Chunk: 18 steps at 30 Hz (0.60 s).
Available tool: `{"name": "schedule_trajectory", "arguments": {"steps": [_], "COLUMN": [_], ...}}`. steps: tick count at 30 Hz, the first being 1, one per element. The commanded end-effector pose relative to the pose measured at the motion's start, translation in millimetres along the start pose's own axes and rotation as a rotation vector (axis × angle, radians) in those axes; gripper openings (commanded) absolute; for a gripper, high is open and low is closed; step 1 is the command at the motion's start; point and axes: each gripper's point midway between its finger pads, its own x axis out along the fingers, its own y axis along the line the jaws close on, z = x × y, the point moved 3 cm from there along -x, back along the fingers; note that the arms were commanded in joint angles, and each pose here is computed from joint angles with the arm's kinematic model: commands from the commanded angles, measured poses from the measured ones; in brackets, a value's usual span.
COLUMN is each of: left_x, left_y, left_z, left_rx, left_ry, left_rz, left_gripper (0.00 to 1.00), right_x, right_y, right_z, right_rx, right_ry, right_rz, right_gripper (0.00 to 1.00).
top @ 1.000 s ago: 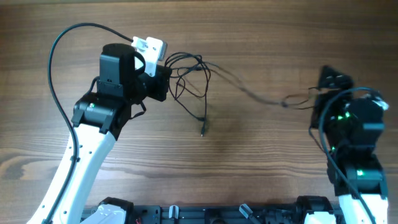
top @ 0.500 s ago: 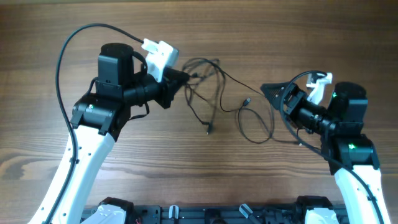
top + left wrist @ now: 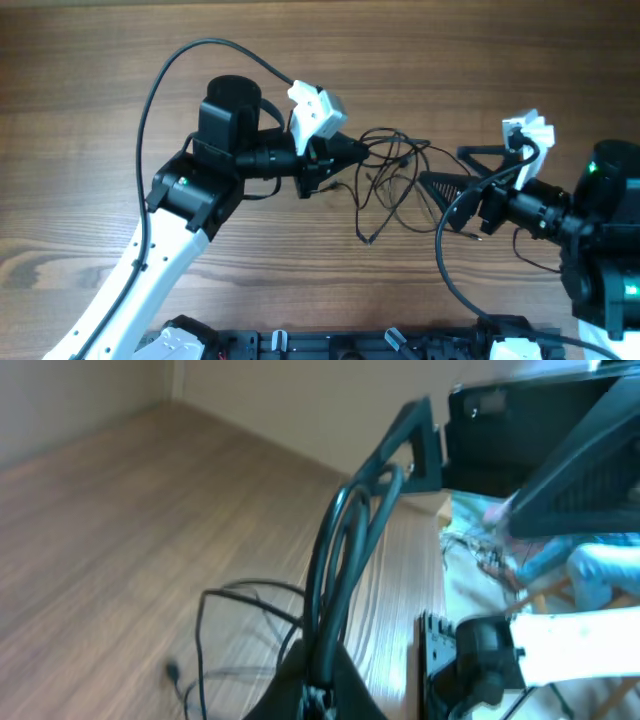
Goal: Untangle cables
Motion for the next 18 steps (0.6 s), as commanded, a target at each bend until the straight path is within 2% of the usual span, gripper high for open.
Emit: {"name": "schedule_trajectory", "arguments": {"steps": [1,3,5,7,10,12,14,16,18], "left_x": [6,15,20,23,23,23,23,23,23], "left_y": [-23,-35,-35,-34,-26,-24,-24,-25,-25], "left_z": [13,13,12,12,11,11,11,11,11], "left_rx": [-0.012,0.011,0.012,0.015,-0.002,-0.014,-0.031,-0.034,-0.034], "left_ry": [-0.038,-0.035,-0.028,-0.026,-0.027,-0.028,-0.029,-0.025,-0.025], "left_rz": [-0.061,-0.093,-0.057,-0.036,0.020,0.038,0.036,0.035,0.035], "left_gripper": [0.04,0.04,0.04,0.04,0.04,0.04,0.04,0.04,0.04], "right_x": [-5,-5,-6,-6,-8,-11,-12,-12,-12], "right_y": [-11,-10,-10,-6,4,12,14,15,16], "right_z": [7,10,15,20,22,23,26,28,27], "right_rx": [-0.087,-0.126,-0.179,-0.276,-0.458,-0.578,-0.598,-0.604,-0.573], "right_ry": [-0.019,-0.029,-0.048,-0.066,-0.081,-0.101,-0.118,-0.125,-0.125], "right_rz": [-0.106,-0.106,-0.106,-0.089,-0.042,-0.013,-0.014,-0.015,-0.001], "right_gripper": [1.00,0.99,0.98,0.85,0.80,0.48,0.22,0.05,0.05]}}
